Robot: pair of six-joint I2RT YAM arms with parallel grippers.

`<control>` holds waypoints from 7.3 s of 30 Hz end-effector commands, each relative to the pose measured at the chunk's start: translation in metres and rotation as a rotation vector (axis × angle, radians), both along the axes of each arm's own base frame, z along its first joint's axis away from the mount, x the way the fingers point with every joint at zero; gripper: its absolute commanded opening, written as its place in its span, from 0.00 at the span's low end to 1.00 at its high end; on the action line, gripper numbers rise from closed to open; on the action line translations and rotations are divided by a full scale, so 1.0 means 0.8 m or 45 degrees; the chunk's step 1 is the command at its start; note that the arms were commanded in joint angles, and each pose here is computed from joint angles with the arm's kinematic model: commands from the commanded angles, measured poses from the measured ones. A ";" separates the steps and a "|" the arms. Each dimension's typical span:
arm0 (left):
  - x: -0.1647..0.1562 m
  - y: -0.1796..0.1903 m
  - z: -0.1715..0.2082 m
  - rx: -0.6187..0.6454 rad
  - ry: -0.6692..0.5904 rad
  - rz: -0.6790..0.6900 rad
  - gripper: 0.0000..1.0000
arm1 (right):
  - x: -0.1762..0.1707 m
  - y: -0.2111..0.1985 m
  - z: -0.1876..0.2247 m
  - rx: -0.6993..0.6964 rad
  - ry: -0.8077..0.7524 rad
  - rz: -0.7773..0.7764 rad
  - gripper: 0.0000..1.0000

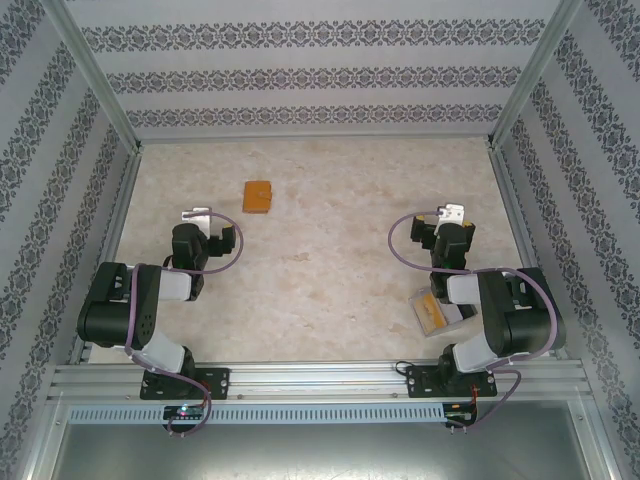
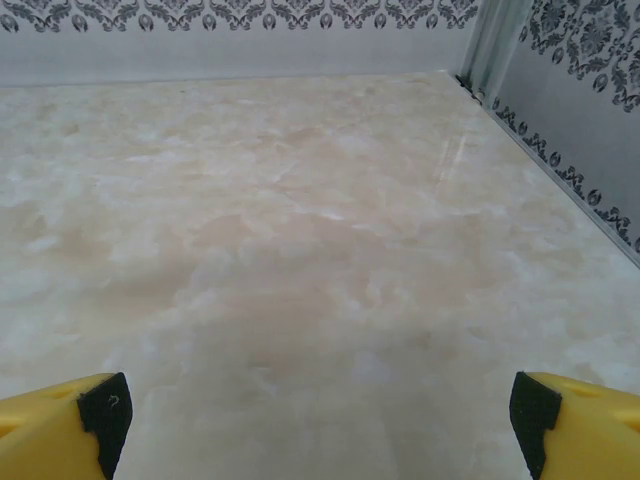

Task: Put the credit cards into the card holder
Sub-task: Move the card holder to the center of the table, then pick up the card holder from the center of the table, then open the button on the card holder.

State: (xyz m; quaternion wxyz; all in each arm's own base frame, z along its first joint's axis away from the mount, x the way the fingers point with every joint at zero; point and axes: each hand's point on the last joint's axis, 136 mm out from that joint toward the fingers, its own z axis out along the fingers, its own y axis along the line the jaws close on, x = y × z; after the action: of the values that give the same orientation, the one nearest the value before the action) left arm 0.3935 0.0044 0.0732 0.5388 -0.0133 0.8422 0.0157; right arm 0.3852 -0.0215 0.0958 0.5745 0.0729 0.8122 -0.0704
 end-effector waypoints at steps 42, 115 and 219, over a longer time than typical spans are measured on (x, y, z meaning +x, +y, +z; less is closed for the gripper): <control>-0.039 -0.053 0.155 -0.581 0.099 -0.085 0.99 | -0.084 0.172 0.084 0.860 0.611 0.432 0.95; -0.122 -0.292 0.027 -0.816 1.060 -0.446 0.56 | -0.141 0.370 -0.019 0.798 1.058 0.578 0.43; -0.172 -0.311 -0.041 -1.012 1.179 -0.453 0.00 | -0.187 0.291 -0.109 0.103 1.228 0.273 0.23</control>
State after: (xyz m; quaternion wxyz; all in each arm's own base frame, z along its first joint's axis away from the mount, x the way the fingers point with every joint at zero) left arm 0.2525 -0.2506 0.0425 0.0634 -0.0514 0.9155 -0.3940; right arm 0.2462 0.2343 0.0130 0.1516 -0.0306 0.9872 0.0390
